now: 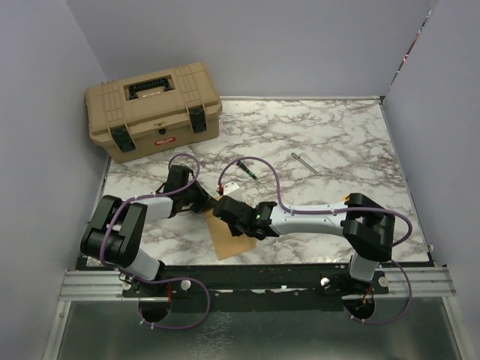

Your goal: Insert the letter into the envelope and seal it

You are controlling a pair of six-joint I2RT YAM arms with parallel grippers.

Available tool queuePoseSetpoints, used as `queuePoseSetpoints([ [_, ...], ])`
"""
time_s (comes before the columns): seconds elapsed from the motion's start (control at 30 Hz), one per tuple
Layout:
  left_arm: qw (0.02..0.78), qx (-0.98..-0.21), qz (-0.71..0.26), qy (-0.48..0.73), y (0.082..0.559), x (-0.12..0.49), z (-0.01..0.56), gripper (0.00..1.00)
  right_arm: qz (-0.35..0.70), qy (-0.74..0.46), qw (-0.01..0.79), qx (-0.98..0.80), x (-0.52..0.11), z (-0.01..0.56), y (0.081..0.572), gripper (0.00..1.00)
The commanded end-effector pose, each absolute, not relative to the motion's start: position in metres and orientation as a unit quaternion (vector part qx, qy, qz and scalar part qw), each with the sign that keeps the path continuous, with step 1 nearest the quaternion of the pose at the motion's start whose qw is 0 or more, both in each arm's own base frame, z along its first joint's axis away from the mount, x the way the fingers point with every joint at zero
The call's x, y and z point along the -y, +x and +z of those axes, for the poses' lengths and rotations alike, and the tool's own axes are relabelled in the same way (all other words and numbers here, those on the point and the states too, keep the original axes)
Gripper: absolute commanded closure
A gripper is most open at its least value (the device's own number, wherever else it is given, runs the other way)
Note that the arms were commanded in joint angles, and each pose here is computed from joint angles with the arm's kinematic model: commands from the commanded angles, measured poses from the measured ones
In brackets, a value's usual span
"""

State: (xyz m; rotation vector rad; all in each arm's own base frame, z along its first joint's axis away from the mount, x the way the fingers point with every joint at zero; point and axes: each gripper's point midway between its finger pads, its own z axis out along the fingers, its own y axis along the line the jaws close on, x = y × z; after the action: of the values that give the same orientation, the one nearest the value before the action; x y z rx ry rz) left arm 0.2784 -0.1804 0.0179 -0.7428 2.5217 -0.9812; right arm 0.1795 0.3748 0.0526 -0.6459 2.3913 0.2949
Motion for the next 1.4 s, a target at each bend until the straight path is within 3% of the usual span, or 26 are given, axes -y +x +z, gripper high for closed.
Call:
queuePoseSetpoints([
  [0.0,0.129,-0.92,-0.233,-0.288,0.246,0.146,-0.035,1.0,0.071,-0.27,0.255,-0.926,-0.352,0.026,0.157,1.0],
  [0.53,0.129,-0.92,-0.236,-0.285,0.244,0.147,-0.034,1.0,0.01,-0.238,0.274,-0.932,-0.34,-0.003,0.186,1.0],
  [0.77,0.133,-0.921,-0.232,-0.285,0.244,0.145,-0.034,1.0,0.038,-0.214,0.275,-0.937,-0.351,0.003,0.201,1.0],
  [0.9,0.137,-0.921,-0.233,-0.28,0.246,0.145,-0.032,1.0,0.088,-0.186,0.284,-0.936,-0.358,0.026,0.211,1.0],
  [1.07,0.163,-0.922,-0.239,-0.258,0.254,0.145,-0.021,1.0,0.256,-0.162,0.295,-0.906,-0.385,0.098,0.21,1.0],
  [1.37,0.212,-0.914,-0.283,-0.201,0.265,0.155,0.015,0.99,0.322,-0.034,0.272,-0.906,-0.331,0.132,0.244,1.0],
])
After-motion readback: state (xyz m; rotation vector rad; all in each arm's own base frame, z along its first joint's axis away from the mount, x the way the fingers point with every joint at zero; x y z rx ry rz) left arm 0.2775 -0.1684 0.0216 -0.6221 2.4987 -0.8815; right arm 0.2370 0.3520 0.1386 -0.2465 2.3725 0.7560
